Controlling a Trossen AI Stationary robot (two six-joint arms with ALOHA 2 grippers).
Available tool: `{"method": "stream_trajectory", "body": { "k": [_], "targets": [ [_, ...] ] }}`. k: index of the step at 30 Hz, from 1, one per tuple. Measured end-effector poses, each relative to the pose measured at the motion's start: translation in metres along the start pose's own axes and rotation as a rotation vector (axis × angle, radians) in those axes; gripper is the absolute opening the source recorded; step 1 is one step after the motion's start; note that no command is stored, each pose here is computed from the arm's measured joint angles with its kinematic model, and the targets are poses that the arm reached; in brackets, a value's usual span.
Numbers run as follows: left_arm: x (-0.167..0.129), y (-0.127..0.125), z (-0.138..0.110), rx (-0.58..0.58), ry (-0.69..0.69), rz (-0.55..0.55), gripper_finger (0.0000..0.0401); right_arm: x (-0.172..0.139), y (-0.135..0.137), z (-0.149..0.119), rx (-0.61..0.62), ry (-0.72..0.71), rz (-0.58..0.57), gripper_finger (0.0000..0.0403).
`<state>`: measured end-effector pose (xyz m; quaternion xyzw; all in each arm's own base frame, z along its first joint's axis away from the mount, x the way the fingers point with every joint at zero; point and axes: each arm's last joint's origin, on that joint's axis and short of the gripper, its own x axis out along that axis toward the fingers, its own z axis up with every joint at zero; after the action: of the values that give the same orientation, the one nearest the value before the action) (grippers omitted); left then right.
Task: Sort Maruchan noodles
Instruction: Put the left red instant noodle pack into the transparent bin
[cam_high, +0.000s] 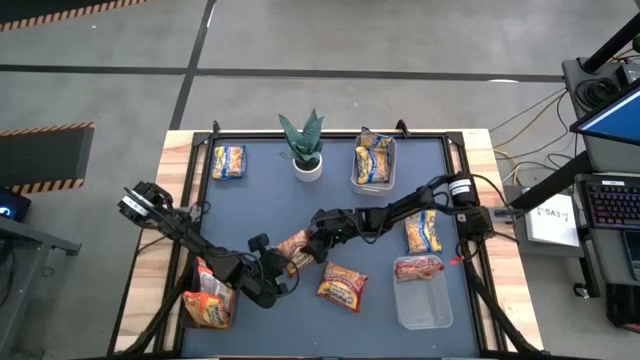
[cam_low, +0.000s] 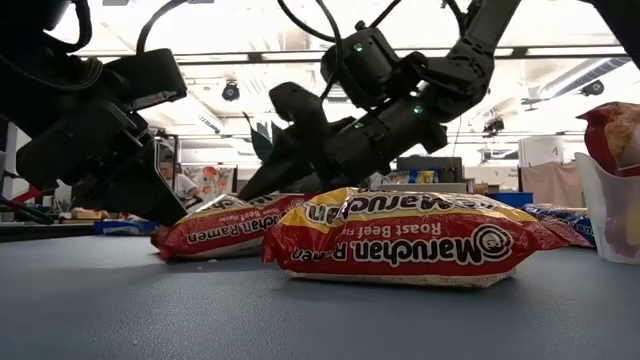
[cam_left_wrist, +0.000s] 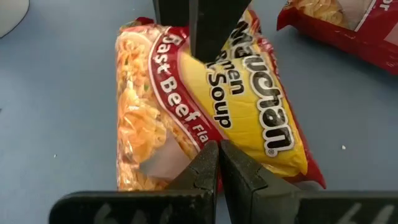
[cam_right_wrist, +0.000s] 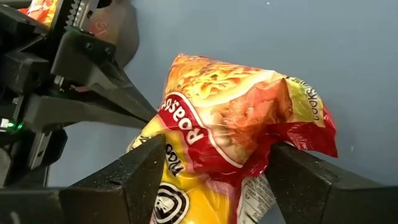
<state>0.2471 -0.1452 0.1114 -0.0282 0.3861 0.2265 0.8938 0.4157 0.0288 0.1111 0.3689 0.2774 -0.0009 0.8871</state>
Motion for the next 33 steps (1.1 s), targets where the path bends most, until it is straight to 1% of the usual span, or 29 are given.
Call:
{"method": "stream_trajectory", "body": {
  "k": [4, 12, 25, 29, 33],
  "targets": [
    [-0.0002, -0.0003, 0.0000, -0.001, -0.002, -0.002, 0.0000, 0.0015, 0.0012, 0.0018, -0.012, -0.004, 0.003, 0.0232],
    [-0.0008, -0.0012, 0.0001, -0.002, -0.010, -0.003, 0.0000, -0.0003, 0.0024, 0.0020, -0.013, -0.002, 0.010, 0.0182],
    [-0.0046, -0.0042, 0.0010, 0.006, -0.037, -0.001, 0.0000, -0.0007, 0.0025, 0.0019, -0.013, -0.001, 0.012, 0.0176],
    [-0.0055, -0.0059, 0.0034, 0.024, -0.040, -0.005, 0.0000, -0.0007, 0.0023, 0.0018, 0.005, 0.003, 0.014, 0.0176],
    [-0.0061, -0.0074, 0.0052, 0.018, -0.040, -0.011, 0.0002, -0.0007, 0.0024, 0.0017, 0.033, 0.006, 0.017, 0.0175]
  ]
}}
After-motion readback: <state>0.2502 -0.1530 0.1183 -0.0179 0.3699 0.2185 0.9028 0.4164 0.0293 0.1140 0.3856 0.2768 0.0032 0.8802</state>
